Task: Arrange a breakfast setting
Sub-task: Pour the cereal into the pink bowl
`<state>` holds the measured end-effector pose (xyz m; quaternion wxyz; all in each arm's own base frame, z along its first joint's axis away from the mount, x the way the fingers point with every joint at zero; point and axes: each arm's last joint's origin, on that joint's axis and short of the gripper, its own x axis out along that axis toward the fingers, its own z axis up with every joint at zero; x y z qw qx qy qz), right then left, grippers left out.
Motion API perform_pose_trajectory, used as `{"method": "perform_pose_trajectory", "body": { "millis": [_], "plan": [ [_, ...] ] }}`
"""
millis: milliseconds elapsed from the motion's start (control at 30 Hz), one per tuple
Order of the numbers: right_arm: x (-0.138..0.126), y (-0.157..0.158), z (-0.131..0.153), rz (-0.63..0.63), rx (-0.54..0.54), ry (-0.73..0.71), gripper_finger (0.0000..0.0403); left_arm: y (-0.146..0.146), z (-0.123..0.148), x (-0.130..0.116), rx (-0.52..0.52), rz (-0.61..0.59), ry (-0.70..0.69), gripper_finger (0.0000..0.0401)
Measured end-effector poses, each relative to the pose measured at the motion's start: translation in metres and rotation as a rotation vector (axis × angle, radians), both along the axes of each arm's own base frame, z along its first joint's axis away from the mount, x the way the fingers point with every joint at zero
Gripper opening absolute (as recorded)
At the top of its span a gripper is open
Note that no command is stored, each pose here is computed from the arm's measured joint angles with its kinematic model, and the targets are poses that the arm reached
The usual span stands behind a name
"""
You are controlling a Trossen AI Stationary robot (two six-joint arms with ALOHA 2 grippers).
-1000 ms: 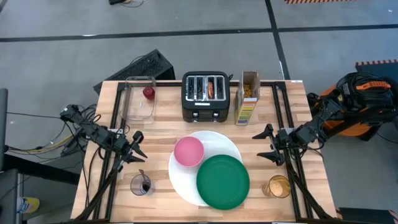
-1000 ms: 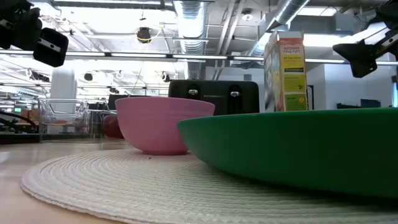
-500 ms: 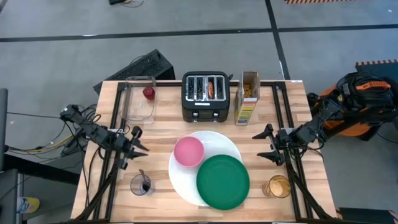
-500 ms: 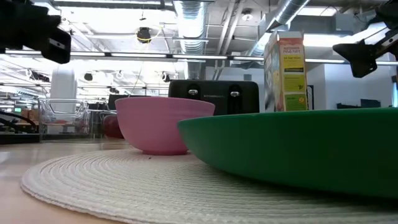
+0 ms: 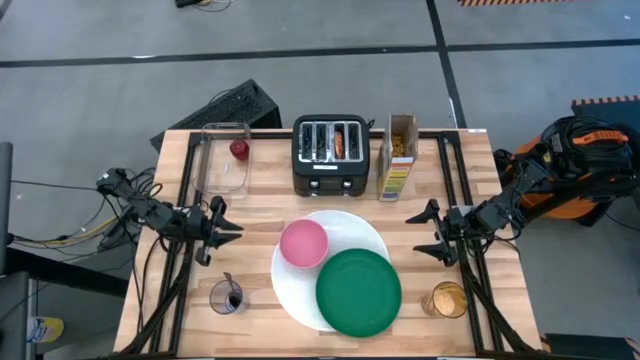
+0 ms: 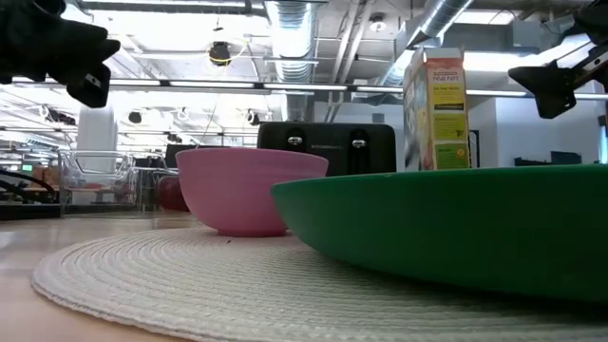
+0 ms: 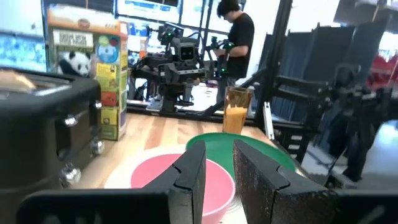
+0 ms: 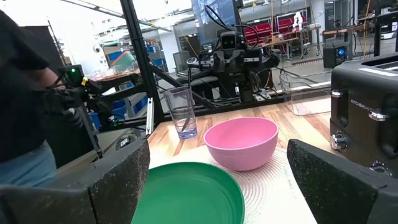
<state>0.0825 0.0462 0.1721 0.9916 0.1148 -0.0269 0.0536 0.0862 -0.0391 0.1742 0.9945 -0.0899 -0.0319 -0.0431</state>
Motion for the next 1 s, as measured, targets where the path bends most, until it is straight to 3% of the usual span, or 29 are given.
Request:
{"method": "perform_pose_trajectory", "body": {
  "millis": [300, 633, 800, 1000],
  "plan": [
    [0.0, 0.0, -0.0001, 0.0, 0.0, 0.0, 0.04, 0.0006, 0.0, 0.0001, -0.184, 0.006, 0.014, 0.0068],
    [0.0001, -0.0012, 0.0004, -0.039, 0.004, -0.002, 0.04, 0.0052, 0.0, 0.0, -0.241, 0.161, 0.004, 0.0068],
    [-0.0002, -0.0018, 0.0042, -0.039, 0.168, -0.024, 0.04, 0.0067, -0.0002, -0.0002, -0.252, 0.213, 0.0, 0.0068],
    [-0.0002, -0.0019, 0.0048, -0.032, 0.269, -0.022, 0.04, 0.0083, -0.0006, -0.0005, -0.288, 0.267, -0.004, 0.0068]
  ]
}}
